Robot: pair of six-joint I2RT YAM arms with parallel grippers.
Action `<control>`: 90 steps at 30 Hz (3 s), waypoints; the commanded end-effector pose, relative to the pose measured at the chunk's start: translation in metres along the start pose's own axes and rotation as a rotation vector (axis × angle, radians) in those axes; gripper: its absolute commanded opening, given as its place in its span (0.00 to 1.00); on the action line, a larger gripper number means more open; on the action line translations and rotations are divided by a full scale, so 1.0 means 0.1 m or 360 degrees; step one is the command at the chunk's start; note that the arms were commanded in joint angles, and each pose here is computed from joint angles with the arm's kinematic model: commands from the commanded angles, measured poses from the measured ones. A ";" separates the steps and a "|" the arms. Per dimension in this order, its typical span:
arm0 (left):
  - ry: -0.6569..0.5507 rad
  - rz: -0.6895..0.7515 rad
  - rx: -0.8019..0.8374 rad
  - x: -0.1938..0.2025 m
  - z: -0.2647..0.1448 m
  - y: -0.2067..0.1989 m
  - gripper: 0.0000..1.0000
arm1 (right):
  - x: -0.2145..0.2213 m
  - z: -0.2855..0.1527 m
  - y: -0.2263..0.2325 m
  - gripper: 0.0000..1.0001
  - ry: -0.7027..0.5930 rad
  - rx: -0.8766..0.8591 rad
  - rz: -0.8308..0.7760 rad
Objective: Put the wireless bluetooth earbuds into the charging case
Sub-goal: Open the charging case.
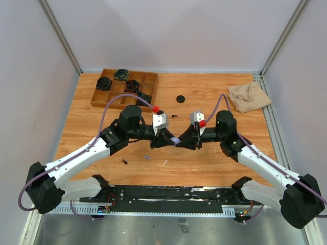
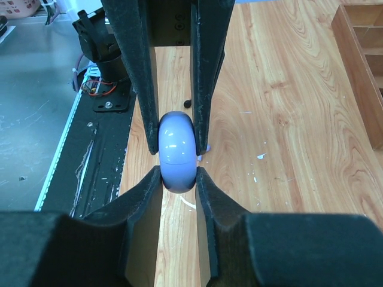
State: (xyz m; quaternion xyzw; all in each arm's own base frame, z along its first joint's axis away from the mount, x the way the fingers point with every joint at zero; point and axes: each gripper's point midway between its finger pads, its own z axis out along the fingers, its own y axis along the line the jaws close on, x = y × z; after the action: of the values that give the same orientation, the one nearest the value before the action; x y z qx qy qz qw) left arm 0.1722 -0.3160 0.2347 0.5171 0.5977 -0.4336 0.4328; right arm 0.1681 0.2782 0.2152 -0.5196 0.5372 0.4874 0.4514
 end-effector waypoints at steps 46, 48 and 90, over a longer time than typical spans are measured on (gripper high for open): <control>-0.0271 -0.0131 -0.0521 -0.26 -0.22 0.41 0.75 | -0.22 -0.06 0.00 0.01 -0.0248 0.0104 -0.0038; -0.0272 -0.0139 -0.0553 -0.28 -0.23 0.44 0.74 | -0.22 -0.06 0.02 0.01 -0.0247 0.0090 -0.0041; -0.0088 -0.1075 -0.1215 0.32 -0.63 0.69 0.75 | 0.22 -0.16 -0.26 0.01 -0.0124 0.0388 -0.0273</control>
State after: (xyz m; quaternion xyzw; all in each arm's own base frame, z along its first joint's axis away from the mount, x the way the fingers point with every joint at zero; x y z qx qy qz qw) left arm 0.2318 -0.2638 0.2395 0.1898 0.7754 -0.3502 0.4900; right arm 0.1834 0.2641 0.1935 -0.4776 0.5441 0.4361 0.5344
